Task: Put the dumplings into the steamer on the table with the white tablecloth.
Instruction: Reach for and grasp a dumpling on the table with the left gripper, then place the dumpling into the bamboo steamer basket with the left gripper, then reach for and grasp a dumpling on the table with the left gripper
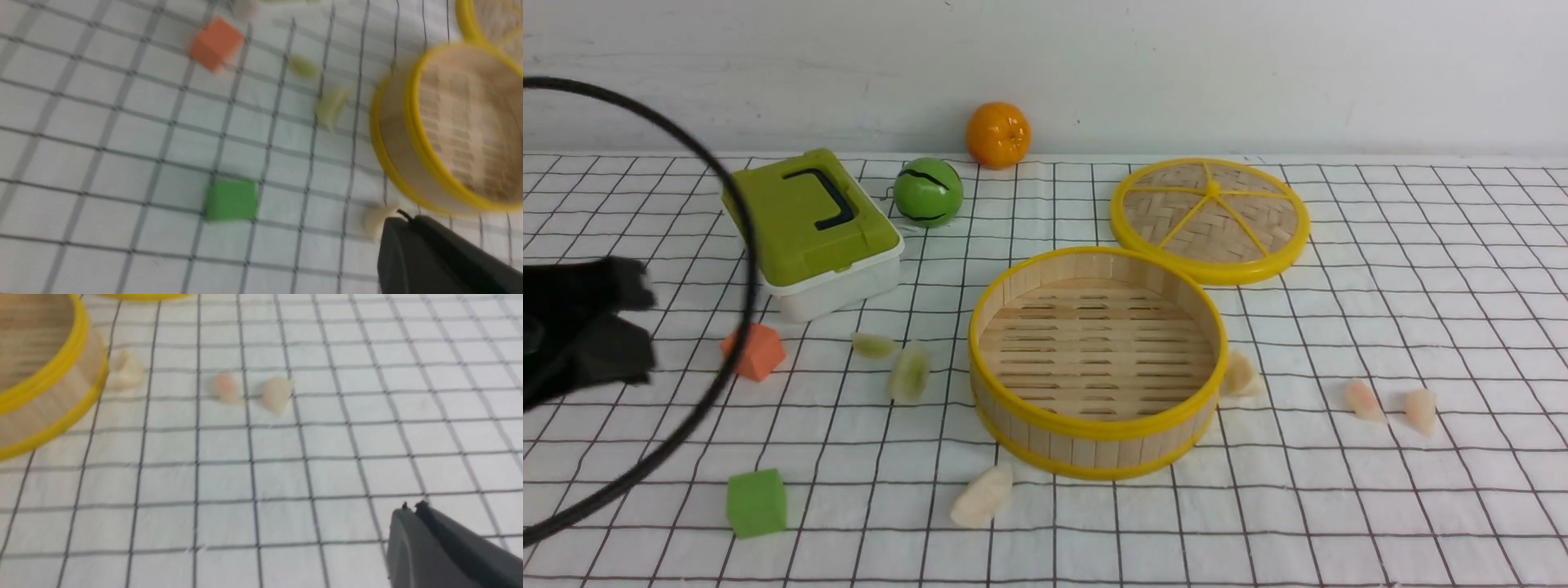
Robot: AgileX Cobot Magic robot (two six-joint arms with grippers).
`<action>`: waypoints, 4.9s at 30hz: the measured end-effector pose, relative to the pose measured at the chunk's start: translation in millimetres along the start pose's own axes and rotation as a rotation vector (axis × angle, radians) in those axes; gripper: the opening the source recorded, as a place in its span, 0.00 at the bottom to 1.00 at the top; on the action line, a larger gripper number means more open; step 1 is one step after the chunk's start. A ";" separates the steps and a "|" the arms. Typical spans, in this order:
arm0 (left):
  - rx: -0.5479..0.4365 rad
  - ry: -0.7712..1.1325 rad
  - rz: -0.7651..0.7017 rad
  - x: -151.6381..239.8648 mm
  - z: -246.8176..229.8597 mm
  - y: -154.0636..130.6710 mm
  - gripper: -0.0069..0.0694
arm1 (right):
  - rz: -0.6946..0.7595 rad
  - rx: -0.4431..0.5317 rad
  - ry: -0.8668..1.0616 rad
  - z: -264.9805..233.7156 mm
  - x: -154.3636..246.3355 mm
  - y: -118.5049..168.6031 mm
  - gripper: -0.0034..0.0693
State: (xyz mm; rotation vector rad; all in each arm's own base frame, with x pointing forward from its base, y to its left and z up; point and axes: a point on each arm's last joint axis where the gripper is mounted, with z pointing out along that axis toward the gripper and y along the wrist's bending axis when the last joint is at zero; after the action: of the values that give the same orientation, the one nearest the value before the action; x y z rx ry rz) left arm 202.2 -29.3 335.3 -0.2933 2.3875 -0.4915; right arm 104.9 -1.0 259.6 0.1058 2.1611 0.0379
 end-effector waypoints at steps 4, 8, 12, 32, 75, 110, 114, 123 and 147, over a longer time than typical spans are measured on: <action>0.094 0.308 0.039 -17.1 52.6 -12.4 0.07 | -0.093 -0.143 0.131 12.2 7.1 17.9 0.04; 0.061 0.388 0.127 -40.3 92.5 -31.3 0.07 | -0.177 -0.228 0.169 20.0 9.0 30.8 0.04; -0.034 0.417 0.232 -51.4 136.0 -55.1 0.07 | -0.218 -0.254 0.157 26.1 7.3 36.6 0.04; -0.207 0.408 0.284 -60.6 289.7 -38.4 0.46 | -0.242 -0.255 0.167 27.5 7.8 37.0 0.05; -0.179 0.440 0.314 -63.0 280.3 -44.3 0.50 | -0.240 -0.254 0.148 27.7 6.1 37.2 0.09; 0.105 0.305 0.342 -51.3 270.2 -169.3 0.41 | -0.234 -0.256 0.140 27.8 5.4 37.5 0.14; 0.024 0.278 0.360 -35.0 301.8 -164.4 0.41 | -0.226 -0.259 0.141 27.7 5.4 37.9 0.14; -0.027 0.246 0.340 -36.1 307.7 -160.0 0.41 | -0.220 -0.262 0.143 27.6 5.5 38.1 0.15; -0.228 0.242 0.302 -133.1 191.9 -115.0 0.52 | -0.209 -0.266 0.144 27.5 5.5 38.6 0.18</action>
State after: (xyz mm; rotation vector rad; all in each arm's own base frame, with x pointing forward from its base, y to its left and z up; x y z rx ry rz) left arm 437.3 -140.7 325.3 0.0338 2.6671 -0.1194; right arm 127.0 37.6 242.3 -0.2834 2.2781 0.2180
